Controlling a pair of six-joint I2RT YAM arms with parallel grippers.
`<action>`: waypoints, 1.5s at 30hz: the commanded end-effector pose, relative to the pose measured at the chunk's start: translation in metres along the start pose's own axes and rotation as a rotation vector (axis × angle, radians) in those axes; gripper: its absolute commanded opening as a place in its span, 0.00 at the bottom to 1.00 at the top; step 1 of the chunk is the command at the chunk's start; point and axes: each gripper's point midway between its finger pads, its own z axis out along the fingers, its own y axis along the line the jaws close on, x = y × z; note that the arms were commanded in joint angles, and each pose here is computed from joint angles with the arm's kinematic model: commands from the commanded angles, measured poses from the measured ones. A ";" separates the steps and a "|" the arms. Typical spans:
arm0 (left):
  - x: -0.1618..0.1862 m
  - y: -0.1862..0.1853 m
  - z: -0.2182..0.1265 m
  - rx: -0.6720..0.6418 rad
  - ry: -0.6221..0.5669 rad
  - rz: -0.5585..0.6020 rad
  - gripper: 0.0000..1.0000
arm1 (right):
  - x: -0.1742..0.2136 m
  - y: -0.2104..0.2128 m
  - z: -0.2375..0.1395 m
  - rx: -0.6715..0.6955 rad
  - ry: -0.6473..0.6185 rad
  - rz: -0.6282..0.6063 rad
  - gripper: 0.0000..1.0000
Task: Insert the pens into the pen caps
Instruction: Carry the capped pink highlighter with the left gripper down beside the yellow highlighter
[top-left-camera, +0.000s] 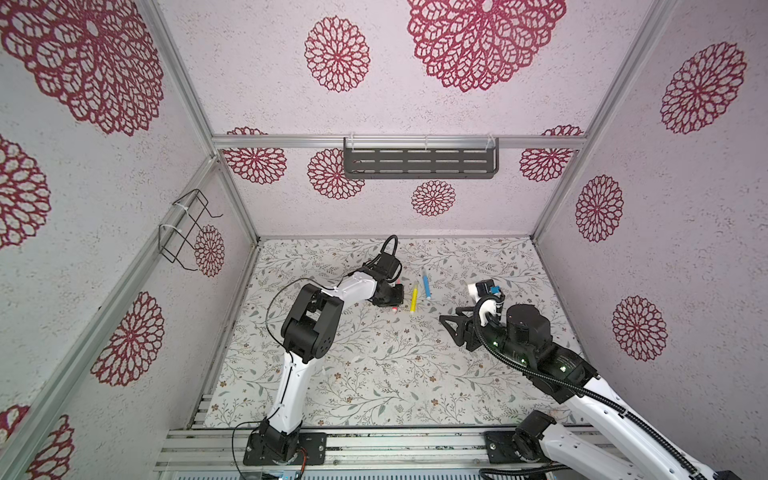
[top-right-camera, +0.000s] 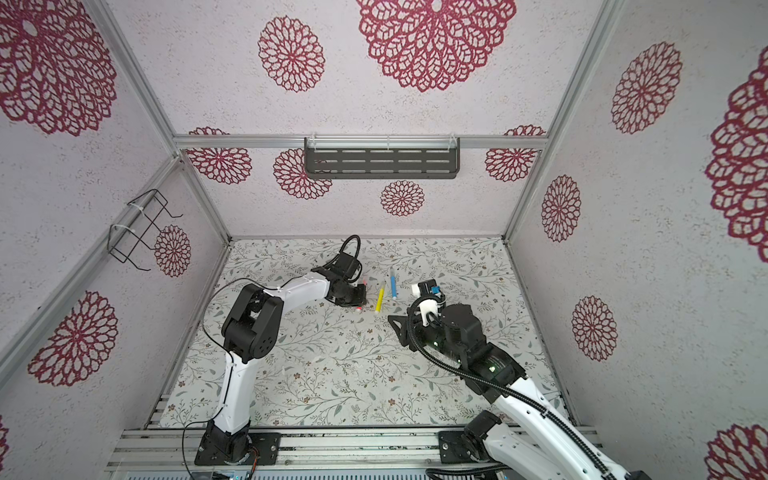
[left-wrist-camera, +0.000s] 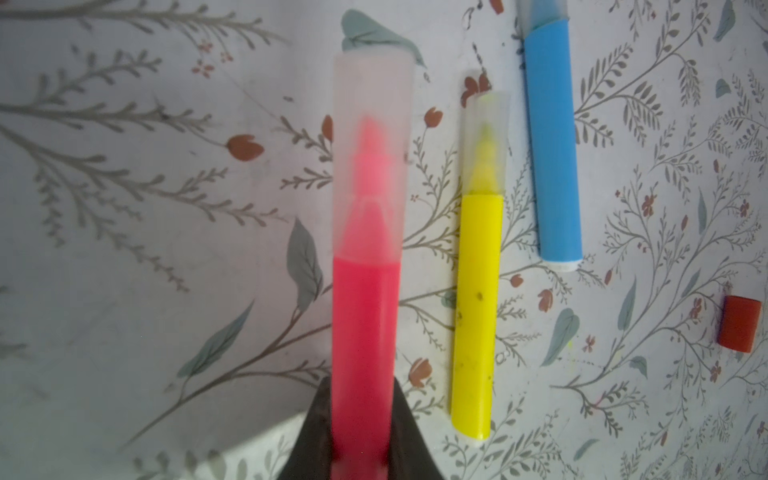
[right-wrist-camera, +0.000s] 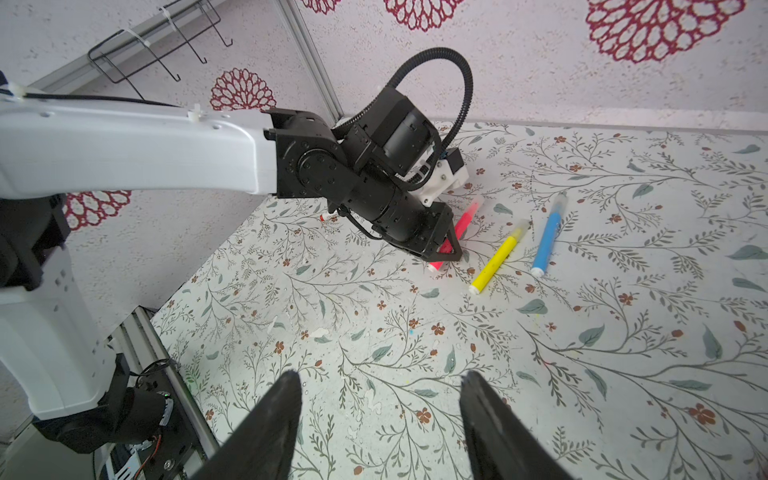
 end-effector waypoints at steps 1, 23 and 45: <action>-0.001 -0.004 0.007 -0.013 0.001 -0.001 0.13 | -0.009 -0.001 -0.006 0.012 -0.038 0.004 0.64; -0.009 -0.037 0.021 0.007 0.000 0.028 0.29 | -0.010 -0.003 -0.014 0.025 -0.049 -0.002 0.64; -0.014 -0.083 0.019 0.160 -0.025 -0.001 0.25 | -0.012 -0.002 -0.016 0.024 -0.060 0.001 0.64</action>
